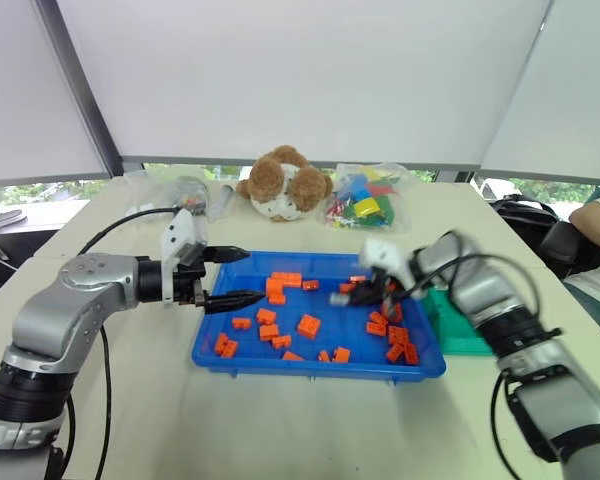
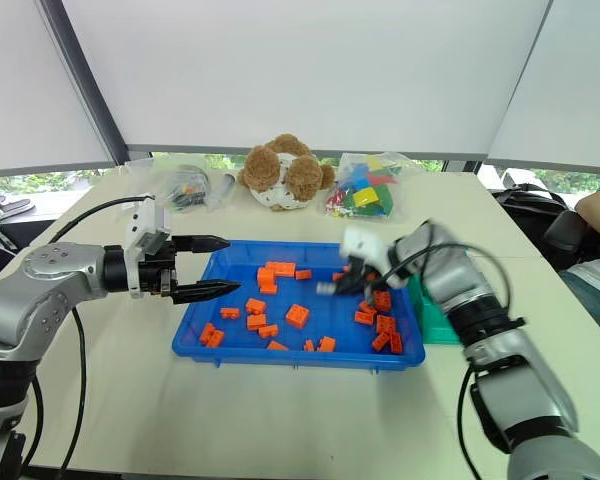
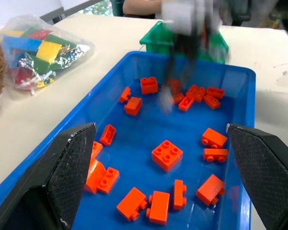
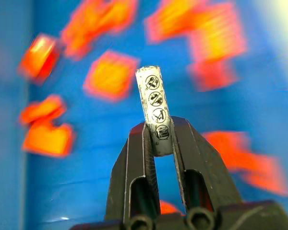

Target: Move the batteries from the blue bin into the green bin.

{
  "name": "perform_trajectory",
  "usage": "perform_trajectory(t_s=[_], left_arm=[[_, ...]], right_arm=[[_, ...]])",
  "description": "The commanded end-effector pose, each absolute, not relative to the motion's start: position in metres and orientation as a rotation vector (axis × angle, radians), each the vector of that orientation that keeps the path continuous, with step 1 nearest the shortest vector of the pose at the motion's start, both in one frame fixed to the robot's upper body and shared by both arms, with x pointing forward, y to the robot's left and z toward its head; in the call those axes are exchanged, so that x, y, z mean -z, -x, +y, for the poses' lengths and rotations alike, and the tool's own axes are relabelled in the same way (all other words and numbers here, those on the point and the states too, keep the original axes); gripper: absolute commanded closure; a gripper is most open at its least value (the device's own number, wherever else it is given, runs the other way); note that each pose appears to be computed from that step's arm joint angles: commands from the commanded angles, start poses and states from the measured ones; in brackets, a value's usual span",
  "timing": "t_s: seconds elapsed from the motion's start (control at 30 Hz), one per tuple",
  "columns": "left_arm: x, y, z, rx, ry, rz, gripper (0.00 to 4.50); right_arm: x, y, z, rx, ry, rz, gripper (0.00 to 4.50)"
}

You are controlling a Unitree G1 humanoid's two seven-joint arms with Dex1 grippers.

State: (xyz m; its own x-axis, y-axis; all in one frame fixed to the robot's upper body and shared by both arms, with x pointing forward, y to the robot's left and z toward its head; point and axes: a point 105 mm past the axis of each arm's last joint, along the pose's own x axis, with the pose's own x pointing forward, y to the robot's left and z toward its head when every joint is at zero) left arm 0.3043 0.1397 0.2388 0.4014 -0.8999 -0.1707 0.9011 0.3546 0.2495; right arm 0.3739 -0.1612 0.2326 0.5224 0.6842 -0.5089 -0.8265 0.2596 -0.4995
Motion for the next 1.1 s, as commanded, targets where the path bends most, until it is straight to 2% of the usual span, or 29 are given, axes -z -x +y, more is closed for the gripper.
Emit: perform_trajectory(t_s=[0.03,0.17,0.37,0.4,0.47,0.63,0.67,0.77,0.87,1.1], left_arm=[[-0.249,-0.3,0.139,1.166,-0.343,-0.044,0.0],[-0.247,-0.301,0.138,1.178,-0.332,-0.043,0.0],[-0.247,-0.305,0.134,1.199,-0.327,-0.044,0.0],[-0.247,-0.305,0.134,1.201,-0.328,-0.044,0.0],[-0.247,-0.305,0.134,1.204,-0.327,-0.044,0.0],[-0.247,-0.305,0.135,1.206,-0.329,-0.041,0.0],[-0.247,-0.305,0.136,1.206,-0.329,-0.039,0.0],[-0.247,-0.305,0.138,1.203,-0.335,-0.034,0.0],[-0.252,-0.303,0.141,1.194,-0.344,-0.031,0.0],[-0.257,-0.297,0.148,1.153,-0.348,-0.033,0.0]], right_arm=[[-0.266,-0.373,-0.215,-0.744,0.741,0.183,4.47],[-0.249,-0.36,-0.271,-0.551,0.715,0.314,4.47],[-0.205,-0.35,-0.298,-0.47,0.678,0.456,4.47],[-0.203,-0.35,-0.299,-0.462,0.658,0.457,3.5],[-0.202,-0.35,-0.299,-0.459,0.633,0.454,2.73],[-0.216,-0.343,-0.289,-0.5,0.662,0.413,0.31],[-0.22,-0.342,-0.287,-0.506,0.681,0.4,0.14],[-0.242,-0.336,-0.27,-0.566,0.7,0.313,0.14],[-0.265,-0.319,-0.237,-0.705,0.683,0.201,0.14],[-0.266,-0.294,-0.202,-0.862,0.623,0.153,0.14]])
